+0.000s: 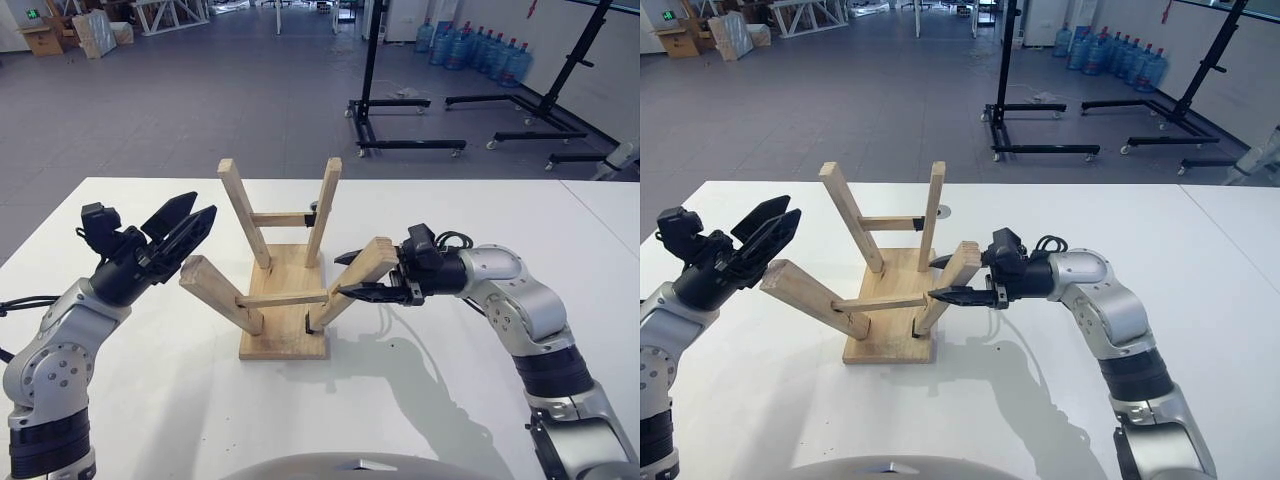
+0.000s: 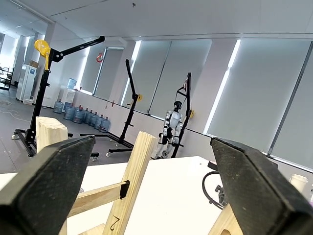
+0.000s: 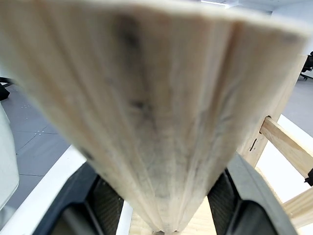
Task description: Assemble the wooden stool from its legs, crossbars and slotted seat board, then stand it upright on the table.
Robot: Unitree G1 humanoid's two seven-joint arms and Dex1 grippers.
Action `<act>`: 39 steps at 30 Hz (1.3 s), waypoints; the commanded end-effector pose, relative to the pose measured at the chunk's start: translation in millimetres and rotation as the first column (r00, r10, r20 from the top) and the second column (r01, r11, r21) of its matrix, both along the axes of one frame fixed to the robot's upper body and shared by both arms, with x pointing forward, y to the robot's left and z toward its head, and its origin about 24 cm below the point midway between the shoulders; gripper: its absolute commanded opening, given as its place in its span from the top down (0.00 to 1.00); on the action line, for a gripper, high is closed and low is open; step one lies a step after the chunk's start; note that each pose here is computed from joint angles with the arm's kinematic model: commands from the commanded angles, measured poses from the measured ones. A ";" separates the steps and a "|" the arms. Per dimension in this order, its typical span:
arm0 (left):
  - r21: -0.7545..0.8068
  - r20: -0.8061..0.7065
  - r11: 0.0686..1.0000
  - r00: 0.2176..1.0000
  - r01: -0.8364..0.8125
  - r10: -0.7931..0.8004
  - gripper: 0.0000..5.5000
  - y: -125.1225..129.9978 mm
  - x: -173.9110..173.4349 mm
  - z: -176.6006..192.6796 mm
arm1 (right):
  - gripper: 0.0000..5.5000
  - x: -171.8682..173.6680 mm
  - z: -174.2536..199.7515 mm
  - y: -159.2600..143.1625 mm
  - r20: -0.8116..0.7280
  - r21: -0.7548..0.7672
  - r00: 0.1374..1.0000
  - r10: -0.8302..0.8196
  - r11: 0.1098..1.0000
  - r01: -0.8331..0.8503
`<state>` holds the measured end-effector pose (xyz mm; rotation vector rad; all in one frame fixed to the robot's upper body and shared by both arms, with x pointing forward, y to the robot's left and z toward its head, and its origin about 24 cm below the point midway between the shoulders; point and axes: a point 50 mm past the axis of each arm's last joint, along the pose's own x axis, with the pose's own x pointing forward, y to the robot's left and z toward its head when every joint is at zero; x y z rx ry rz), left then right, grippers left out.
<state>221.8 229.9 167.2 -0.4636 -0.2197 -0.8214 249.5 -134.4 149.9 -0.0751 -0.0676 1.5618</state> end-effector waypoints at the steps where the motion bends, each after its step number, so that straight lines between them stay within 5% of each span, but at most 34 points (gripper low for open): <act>1: 0.015 -0.013 1.000 1.000 0.018 -0.017 0.21 -0.9 0.9 1.5 | 0.63 -1.7 -8.3 5.7 0.007 -0.031 1.000 -0.017 0.999 0.017; 8: -0.027 0.049 0.993 0.992 0.116 -0.114 0.21 -3.2 -8.6 17.7 | 0.63 -4.1 -16.1 5.7 -0.003 -0.027 0.998 -0.062 0.998 0.062; 18: 0.014 -0.151 0.988 0.977 0.152 -0.148 0.21 -22.9 3.0 -32.0 | 0.63 -4.7 -13.4 5.8 -0.015 -0.032 1.000 -0.023 0.999 0.022; 39: -0.008 -0.257 0.979 0.946 0.202 -0.197 0.21 -26.6 -2.0 -48.6 | 0.63 -26.3 -33.1 14.6 -0.077 0.005 0.997 0.015 1.000 -0.015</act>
